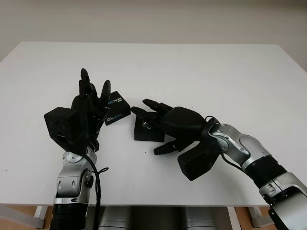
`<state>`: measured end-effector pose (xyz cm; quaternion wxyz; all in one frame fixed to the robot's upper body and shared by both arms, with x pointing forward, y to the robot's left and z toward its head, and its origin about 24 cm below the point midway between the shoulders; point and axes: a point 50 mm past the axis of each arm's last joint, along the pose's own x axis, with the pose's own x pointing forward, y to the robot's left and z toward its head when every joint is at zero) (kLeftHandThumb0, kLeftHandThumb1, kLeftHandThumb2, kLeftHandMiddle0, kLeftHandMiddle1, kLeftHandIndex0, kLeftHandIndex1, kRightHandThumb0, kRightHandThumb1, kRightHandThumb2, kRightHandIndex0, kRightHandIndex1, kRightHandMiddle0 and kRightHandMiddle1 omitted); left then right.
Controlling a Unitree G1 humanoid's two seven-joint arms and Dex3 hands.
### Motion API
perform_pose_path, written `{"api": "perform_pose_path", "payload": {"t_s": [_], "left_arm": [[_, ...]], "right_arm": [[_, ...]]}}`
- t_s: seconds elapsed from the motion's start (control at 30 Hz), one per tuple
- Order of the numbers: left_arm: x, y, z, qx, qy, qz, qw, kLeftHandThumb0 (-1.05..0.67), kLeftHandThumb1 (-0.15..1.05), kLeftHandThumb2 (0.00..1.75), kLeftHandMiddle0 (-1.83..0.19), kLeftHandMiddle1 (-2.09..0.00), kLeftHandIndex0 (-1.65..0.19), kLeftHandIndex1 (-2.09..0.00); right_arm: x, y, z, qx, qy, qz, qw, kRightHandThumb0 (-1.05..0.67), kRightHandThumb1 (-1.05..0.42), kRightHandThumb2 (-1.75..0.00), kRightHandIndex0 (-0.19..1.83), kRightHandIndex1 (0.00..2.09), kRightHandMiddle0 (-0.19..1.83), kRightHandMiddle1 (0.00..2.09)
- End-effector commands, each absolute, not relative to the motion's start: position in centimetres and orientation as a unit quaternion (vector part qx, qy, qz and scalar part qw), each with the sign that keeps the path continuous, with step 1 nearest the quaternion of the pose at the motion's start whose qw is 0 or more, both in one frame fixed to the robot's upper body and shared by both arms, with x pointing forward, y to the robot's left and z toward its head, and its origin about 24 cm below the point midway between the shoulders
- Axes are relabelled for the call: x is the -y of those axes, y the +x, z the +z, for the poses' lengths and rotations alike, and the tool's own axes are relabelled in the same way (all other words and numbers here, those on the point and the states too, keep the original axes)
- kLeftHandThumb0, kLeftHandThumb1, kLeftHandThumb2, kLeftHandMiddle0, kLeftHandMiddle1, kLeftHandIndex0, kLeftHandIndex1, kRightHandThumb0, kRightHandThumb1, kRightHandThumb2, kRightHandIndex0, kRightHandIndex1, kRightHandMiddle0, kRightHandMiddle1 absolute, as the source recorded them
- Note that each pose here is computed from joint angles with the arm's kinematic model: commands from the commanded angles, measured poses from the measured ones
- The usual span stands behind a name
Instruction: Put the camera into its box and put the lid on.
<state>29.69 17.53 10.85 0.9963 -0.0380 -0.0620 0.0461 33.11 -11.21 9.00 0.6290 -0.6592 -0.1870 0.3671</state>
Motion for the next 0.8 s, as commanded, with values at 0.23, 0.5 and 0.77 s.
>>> {"api": "perform_pose_path", "payload": {"t_s": [0.23,0.5,0.77], "left_arm": [[-17.5,29.4,11.6,0.070,-0.042,0.048,0.995,-0.70,1.05,0.40,0.19,0.00,0.19,0.00],[-17.5,29.4,11.7,0.070,-0.043,0.052,0.995,-0.72,1.05,0.39,0.19,0.00,0.19,0.00],[-17.7,29.5,11.7,0.068,-0.046,0.050,0.995,-0.71,1.05,0.39,0.19,0.00,0.19,0.00]], "right_arm": [[11.1,32.5,8.2,0.178,-0.673,0.393,0.601,-0.90,-1.05,-0.59,-0.19,0.00,-0.16,0.03],[10.7,32.0,8.0,0.179,-0.689,0.411,0.570,-0.91,-1.05,-0.60,-0.19,0.02,-0.09,0.07],[10.9,32.0,9.2,0.230,-0.571,0.351,0.706,-0.81,-1.05,-0.37,-0.02,0.10,0.05,0.13]]}}
